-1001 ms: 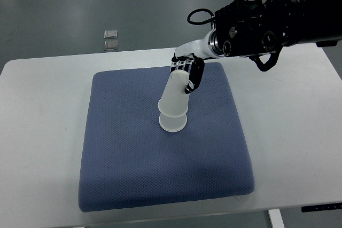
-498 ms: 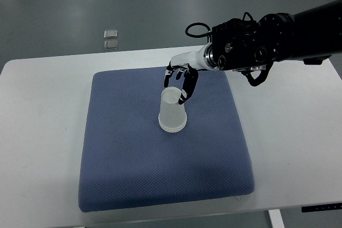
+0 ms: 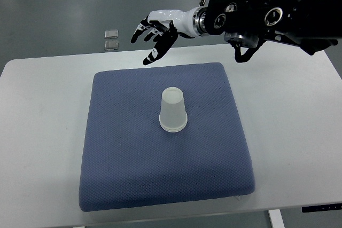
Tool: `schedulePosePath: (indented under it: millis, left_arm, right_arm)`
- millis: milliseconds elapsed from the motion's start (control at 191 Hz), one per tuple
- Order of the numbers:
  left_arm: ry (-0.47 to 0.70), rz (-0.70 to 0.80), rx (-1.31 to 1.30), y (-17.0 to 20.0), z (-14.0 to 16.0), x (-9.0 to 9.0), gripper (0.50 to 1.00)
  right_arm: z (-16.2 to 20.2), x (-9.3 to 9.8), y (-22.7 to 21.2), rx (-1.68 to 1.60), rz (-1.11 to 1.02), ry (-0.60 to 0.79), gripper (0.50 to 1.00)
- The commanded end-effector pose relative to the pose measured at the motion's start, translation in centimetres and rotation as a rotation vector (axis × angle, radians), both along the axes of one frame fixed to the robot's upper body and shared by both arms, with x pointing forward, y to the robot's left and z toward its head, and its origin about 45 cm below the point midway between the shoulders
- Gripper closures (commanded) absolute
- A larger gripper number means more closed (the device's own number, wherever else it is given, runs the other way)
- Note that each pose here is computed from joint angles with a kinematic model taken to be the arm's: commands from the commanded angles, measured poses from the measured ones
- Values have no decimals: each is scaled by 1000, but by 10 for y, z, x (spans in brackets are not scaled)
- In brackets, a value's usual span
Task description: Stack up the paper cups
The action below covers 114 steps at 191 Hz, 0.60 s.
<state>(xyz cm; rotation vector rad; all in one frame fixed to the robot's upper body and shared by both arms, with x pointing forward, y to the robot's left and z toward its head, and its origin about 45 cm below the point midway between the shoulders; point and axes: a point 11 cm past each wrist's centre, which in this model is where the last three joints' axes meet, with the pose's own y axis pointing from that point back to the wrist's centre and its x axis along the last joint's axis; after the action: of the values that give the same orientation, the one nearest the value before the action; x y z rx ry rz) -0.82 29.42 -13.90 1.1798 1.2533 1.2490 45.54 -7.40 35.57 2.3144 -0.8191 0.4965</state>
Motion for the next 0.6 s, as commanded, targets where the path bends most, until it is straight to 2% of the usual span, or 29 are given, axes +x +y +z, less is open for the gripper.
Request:
schedulePosePath:
  millis: [0, 100, 142, 173, 309, 451, 592]
  left_arm:
    - [0, 0, 0, 0, 0, 0, 500]
    - [0, 0, 0, 0, 0, 0, 500]
    - [0, 0, -3, -1, 0, 0, 500]
    - [-1, 0, -5, -2, 0, 0, 500]
    - [-1, 0, -5, -2, 0, 0, 500]
    - [0, 0, 0, 0, 0, 0, 500]
    - [0, 0, 0, 0, 0, 0, 500]
  right_arm:
    - [2, 12, -26, 143, -97, 36, 640]
    - [-7, 30, -54, 328, -244, 98, 636]
    - [-7, 39, -64, 477, -318, 122, 607]
    - [-10, 42, -68, 535, -349, 135, 605]
    - [-49, 54, -106, 784, -536, 191, 587]
    - [-85, 51, -137, 1011, -689, 247, 579]
    - [-111, 43, -138, 1218, -771, 304, 574]
